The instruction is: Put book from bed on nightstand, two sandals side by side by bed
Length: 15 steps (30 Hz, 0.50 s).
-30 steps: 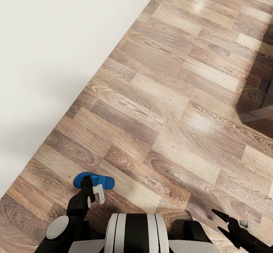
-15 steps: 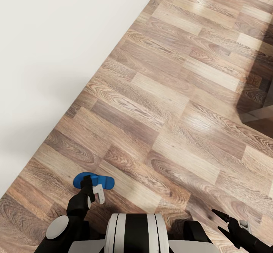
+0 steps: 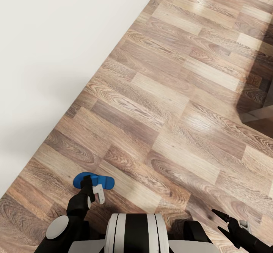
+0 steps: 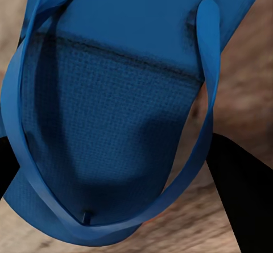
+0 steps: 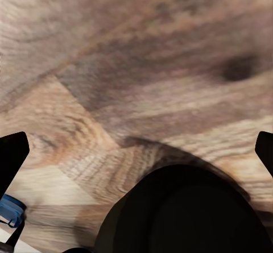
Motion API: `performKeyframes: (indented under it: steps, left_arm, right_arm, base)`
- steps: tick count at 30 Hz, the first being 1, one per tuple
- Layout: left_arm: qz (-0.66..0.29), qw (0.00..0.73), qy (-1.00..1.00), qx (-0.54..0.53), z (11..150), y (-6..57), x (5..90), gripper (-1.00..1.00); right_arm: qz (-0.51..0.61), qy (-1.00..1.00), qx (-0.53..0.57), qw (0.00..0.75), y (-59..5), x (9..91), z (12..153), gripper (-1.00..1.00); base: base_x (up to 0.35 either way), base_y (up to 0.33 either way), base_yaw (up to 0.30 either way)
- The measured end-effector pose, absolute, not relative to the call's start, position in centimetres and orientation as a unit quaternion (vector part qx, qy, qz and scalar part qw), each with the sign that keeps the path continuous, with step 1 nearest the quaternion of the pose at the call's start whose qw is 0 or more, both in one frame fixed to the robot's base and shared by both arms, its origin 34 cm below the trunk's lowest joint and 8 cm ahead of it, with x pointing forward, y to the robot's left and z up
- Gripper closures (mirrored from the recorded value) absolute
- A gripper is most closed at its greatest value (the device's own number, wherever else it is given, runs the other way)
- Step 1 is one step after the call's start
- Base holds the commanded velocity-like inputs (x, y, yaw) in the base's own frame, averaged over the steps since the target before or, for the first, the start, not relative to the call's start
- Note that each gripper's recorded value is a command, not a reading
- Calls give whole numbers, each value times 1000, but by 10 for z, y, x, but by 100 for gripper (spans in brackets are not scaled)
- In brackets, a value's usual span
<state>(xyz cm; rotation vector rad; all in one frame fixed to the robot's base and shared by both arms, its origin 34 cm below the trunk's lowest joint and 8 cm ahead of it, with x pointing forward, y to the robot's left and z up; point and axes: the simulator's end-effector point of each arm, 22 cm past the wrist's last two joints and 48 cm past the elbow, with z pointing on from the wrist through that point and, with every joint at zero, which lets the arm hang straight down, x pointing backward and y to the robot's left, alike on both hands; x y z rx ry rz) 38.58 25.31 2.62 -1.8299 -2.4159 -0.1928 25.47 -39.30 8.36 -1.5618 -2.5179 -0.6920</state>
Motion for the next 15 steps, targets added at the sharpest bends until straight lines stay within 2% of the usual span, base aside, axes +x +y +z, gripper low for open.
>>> performKeyframes:
  steps: [15]
  left_arm:
    - [-62, 51, -797, -599, 27, 252, 387, 100]
  right_arm:
    - [-228, -827, -512, 48, -394, 256, 85, -100]
  base:
    - [0, 0, 0]
